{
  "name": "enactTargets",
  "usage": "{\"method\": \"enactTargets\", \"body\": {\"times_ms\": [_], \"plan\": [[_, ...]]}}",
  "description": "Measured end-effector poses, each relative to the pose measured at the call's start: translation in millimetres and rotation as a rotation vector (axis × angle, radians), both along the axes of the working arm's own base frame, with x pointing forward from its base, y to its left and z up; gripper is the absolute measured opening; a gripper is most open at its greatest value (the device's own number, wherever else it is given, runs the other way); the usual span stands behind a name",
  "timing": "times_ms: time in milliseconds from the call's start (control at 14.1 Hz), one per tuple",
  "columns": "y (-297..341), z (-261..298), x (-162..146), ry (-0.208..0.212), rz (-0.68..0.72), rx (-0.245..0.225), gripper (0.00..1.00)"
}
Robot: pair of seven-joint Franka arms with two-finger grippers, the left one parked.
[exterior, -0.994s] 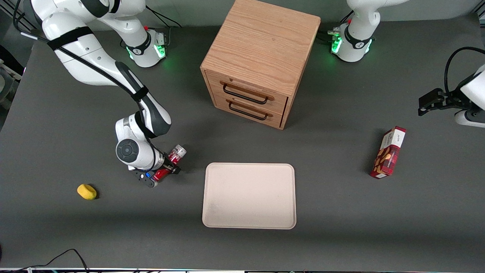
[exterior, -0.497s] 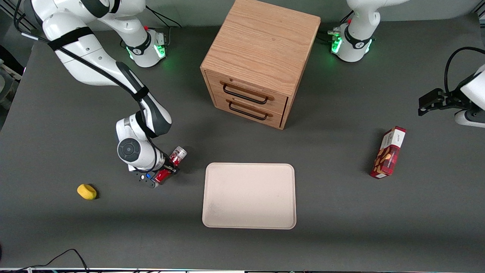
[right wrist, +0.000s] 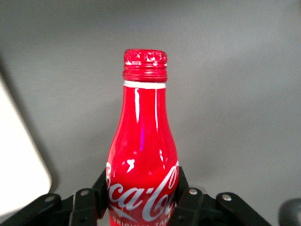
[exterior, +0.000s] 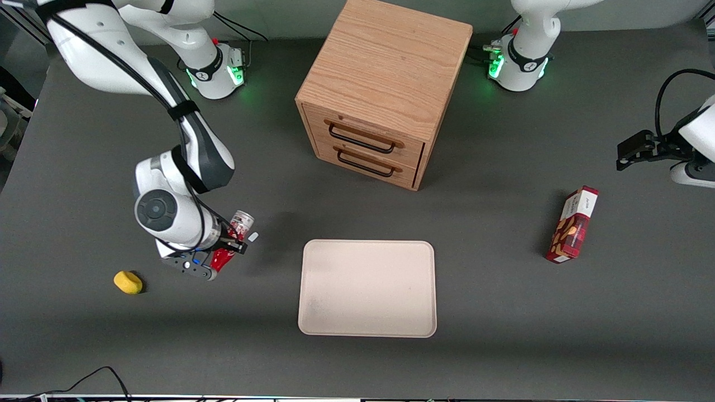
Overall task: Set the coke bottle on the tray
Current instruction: 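Carry the bottle with the right gripper over the cream tray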
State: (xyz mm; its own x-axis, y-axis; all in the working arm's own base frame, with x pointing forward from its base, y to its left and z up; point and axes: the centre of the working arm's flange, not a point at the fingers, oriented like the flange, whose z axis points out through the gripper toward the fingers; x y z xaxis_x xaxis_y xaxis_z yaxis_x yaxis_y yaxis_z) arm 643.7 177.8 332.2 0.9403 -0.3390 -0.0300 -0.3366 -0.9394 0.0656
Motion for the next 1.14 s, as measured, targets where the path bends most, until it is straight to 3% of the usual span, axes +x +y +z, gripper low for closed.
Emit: {"method": "enactTargets", "body": {"times_ms": [213, 497, 852, 1135], "plan": [[40.8, 55.9, 4.9, -0.020, 0.115, 0.038, 0.56], [110.0, 61.5, 18.8, -0.038, 0.248, 0.150, 0.56], [153.3, -17.3, 48.8, -0.082, 0.307, 0.267, 0.56], [161.0, -99.9, 55.0, -0.090, 0.295, 0.313, 0.56]]}}
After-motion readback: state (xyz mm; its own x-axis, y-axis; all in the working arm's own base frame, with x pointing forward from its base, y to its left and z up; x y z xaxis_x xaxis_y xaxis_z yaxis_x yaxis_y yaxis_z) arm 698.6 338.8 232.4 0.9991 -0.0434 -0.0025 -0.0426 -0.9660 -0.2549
